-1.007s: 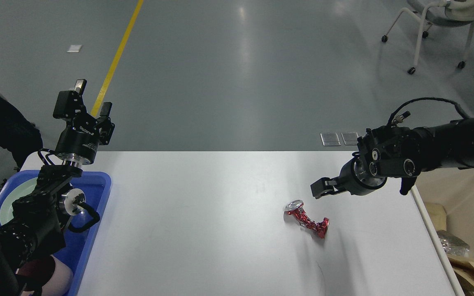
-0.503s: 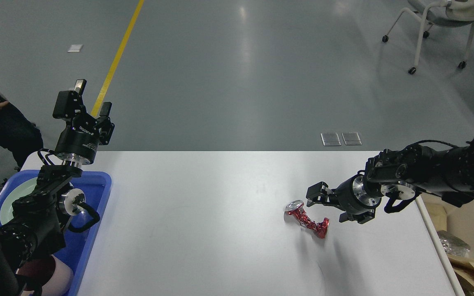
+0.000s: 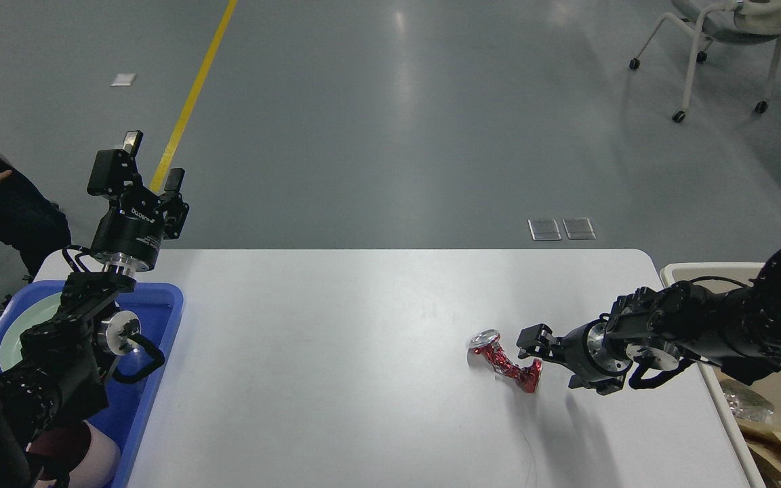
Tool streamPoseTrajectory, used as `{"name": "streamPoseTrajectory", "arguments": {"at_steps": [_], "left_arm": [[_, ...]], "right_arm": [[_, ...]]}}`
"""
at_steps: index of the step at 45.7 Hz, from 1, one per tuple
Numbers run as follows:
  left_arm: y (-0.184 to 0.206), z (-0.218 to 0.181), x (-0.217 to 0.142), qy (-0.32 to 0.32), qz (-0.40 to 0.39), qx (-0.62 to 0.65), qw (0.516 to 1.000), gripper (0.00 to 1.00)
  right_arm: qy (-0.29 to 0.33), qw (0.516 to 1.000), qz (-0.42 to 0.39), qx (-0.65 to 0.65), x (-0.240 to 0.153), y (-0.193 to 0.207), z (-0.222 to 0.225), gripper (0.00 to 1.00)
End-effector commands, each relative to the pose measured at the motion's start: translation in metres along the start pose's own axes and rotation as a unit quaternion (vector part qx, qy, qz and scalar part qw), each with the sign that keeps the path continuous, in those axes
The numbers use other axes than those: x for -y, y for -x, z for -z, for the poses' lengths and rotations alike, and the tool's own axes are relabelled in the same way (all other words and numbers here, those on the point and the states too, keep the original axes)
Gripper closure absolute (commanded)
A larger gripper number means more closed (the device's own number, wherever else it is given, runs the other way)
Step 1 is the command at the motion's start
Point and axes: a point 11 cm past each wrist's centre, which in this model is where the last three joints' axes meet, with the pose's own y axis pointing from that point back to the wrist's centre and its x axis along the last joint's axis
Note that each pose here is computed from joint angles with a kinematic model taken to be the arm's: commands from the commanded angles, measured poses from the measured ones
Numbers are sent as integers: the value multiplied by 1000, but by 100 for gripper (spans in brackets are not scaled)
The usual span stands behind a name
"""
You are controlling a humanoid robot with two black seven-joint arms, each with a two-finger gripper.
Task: Tidy desktop
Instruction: 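Grasp the crushed red can with the right gripper, then carry the red can over the white bin and release it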
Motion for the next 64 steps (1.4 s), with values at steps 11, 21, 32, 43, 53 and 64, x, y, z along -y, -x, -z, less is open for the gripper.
{"name": "streamPoseTrajectory", "arguments": {"at_steps": [11, 21, 32, 43, 53, 64], "left_arm": [[0, 0, 0, 0, 0, 0, 1000, 4], [0, 0, 0, 0, 0, 0, 1000, 4], [0, 0, 0, 0, 0, 0, 1000, 4], [0, 0, 0, 0, 0, 0, 1000, 4], [0, 0, 0, -1, 0, 0, 1000, 4], [0, 0, 0, 0, 0, 0, 1000, 4]], "right_arm": [[0, 1000, -2, 1, 1, 1, -2, 5], [-2, 1000, -6, 3, 2, 2, -2, 50], [-3, 1000, -3, 4, 4, 4, -2, 76], [-31, 999, -4, 14, -4, -2, 16, 100], [-59, 996, -51, 31, -56, -59, 27, 100], [-138, 984, -97, 52, -162, -131, 56, 100]]}}
